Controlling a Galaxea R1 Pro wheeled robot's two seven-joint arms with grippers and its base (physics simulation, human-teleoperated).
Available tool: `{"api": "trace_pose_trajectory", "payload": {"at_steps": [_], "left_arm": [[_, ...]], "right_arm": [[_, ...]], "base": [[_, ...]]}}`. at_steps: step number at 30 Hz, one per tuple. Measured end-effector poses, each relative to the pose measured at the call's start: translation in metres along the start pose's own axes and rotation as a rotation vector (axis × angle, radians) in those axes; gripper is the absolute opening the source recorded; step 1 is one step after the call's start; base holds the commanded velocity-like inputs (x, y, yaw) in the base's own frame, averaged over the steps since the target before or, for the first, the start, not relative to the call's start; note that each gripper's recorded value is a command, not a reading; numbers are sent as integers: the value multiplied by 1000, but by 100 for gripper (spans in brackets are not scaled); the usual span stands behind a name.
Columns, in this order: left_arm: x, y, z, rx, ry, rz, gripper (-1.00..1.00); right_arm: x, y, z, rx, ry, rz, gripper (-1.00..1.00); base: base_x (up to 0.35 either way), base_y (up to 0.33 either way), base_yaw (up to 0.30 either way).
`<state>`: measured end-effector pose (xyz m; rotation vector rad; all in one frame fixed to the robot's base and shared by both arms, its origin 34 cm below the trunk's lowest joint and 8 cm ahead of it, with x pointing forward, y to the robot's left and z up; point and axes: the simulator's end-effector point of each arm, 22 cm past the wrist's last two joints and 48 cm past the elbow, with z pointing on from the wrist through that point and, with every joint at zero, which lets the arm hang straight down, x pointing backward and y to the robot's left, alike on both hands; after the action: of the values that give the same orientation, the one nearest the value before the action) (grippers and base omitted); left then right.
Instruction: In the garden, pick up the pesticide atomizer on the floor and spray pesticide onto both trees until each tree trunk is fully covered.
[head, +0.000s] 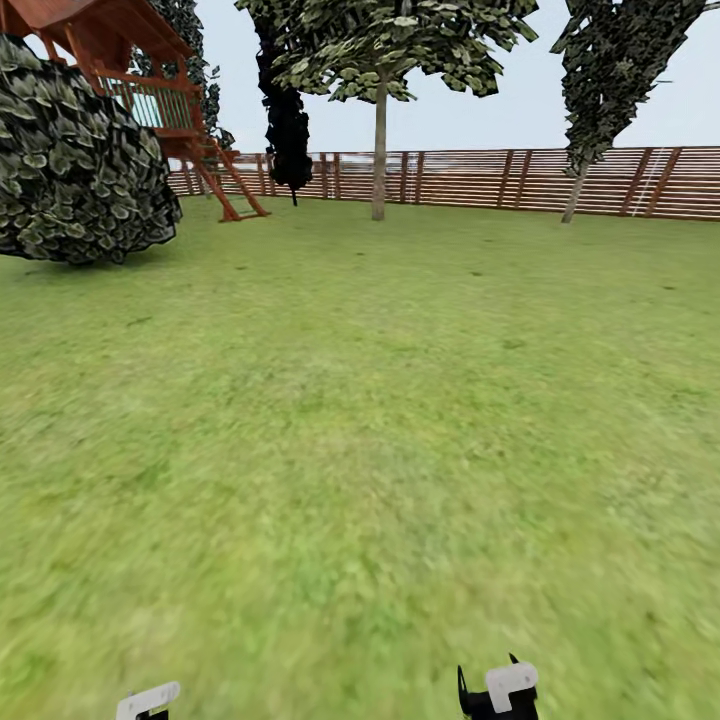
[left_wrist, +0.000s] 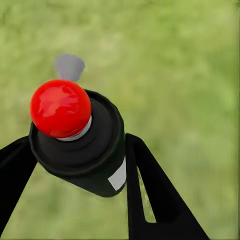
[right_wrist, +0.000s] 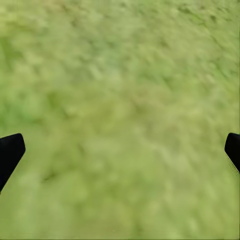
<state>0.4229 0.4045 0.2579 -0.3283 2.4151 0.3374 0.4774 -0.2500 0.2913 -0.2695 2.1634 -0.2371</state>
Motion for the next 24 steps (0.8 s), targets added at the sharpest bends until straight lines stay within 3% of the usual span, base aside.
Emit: {"api": "trace_pose_trajectory", "payload": {"at_steps": [24], "left_arm": [[0,0,0,-1,1,0,-100]], "right_arm": [[0,0,0,0,0,0,100]], "base": [[340,0,0]]}}
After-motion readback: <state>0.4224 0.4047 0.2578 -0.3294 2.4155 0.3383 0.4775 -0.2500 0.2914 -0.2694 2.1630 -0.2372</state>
